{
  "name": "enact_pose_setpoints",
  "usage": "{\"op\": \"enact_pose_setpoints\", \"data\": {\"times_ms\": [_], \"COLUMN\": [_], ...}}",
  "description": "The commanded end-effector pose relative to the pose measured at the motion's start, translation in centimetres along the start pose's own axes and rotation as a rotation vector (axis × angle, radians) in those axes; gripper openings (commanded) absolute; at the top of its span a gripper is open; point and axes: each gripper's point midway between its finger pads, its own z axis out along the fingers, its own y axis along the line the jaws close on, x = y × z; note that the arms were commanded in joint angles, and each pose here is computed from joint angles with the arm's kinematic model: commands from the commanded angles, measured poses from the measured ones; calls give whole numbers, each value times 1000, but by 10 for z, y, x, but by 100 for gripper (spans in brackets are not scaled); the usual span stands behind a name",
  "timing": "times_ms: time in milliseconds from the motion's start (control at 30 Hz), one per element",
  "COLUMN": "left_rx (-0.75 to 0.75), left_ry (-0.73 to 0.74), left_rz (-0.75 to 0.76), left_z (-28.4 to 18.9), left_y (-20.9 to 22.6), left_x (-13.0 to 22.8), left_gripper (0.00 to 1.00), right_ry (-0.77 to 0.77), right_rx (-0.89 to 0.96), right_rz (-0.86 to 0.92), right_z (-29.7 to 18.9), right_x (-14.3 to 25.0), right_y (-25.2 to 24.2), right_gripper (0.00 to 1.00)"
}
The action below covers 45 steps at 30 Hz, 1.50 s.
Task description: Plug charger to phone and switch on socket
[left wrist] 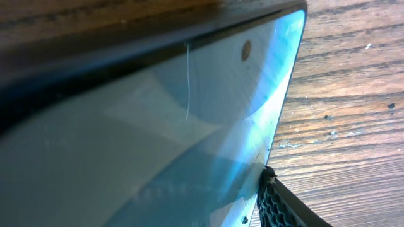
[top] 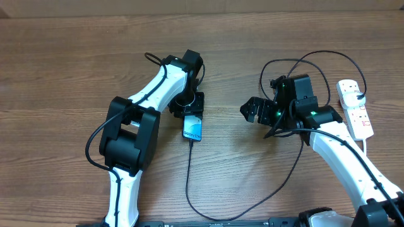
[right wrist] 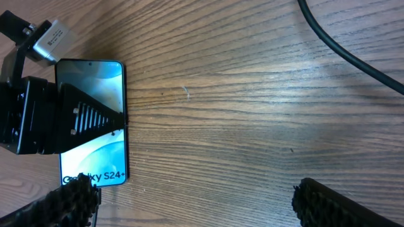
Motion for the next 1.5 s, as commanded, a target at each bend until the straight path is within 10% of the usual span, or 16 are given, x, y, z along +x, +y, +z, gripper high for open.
{"op": "enact_pose_setpoints", "data": {"times_ms": [0, 1467], "left_rx": [-40, -69], "left_ry": [-13, -10], "left_rz": [8, 6], "left_z": [-3, -3], "left_y": [5, 10], "left_x": [1, 3], "left_gripper": [44, 60], "right_ry": [-21, -21], "right_rx": [4, 4], "right_rz": [-9, -9], "right_z": [-2, -2], "right_x": [-7, -7], "right_y": [1, 1], "right_gripper": [100, 100]}}
